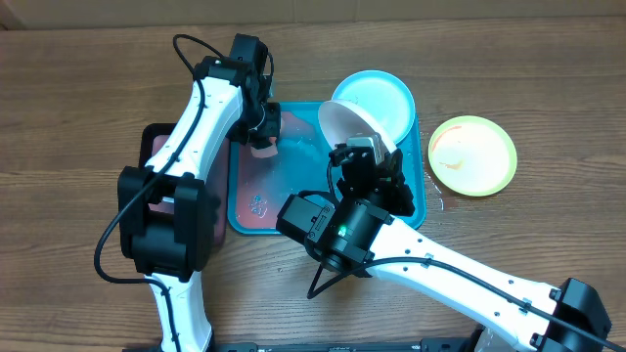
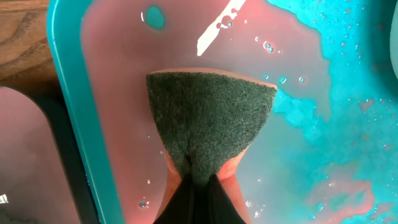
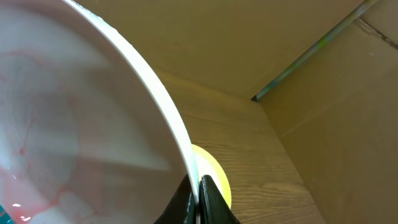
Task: Clean dirty plates on tray and stack at the side
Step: 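Lift the white plate with the right gripper and tilt it up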
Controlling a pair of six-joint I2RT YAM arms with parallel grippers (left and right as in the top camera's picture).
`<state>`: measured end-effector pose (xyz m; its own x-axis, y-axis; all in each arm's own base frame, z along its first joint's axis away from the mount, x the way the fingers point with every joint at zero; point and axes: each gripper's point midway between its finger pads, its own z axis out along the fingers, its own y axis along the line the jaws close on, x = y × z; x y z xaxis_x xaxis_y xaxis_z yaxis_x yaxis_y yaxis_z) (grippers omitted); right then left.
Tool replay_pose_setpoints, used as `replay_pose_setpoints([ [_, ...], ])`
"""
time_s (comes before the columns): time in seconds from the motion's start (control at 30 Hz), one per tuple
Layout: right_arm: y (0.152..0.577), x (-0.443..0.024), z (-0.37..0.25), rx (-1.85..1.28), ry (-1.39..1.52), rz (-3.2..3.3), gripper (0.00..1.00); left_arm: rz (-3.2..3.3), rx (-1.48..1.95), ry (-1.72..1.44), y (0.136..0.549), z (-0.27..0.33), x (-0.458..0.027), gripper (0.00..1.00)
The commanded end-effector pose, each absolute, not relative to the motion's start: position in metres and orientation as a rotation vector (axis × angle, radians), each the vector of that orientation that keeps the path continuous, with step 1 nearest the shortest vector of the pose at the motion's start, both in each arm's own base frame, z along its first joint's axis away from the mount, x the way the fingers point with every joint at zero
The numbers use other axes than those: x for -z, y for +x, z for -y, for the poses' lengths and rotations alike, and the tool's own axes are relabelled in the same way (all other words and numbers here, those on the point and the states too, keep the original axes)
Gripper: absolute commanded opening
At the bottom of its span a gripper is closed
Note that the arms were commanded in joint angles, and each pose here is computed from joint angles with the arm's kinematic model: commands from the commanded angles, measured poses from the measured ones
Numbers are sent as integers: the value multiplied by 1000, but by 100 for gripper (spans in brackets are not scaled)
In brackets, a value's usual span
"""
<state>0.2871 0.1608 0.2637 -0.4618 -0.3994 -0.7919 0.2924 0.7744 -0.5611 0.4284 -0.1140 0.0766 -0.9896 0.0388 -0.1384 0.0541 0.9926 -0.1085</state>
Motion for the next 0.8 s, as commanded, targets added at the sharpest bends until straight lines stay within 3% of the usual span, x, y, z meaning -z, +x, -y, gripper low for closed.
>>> replay_pose_setpoints([
  [0.0,287,-287,-160,763,-22,-1811,4,-2991,155,35,433,111,-78,4],
  [0.77,283,-274,-159,738,-22,-1893,4,-3006,151,35,429,110,-77,4],
])
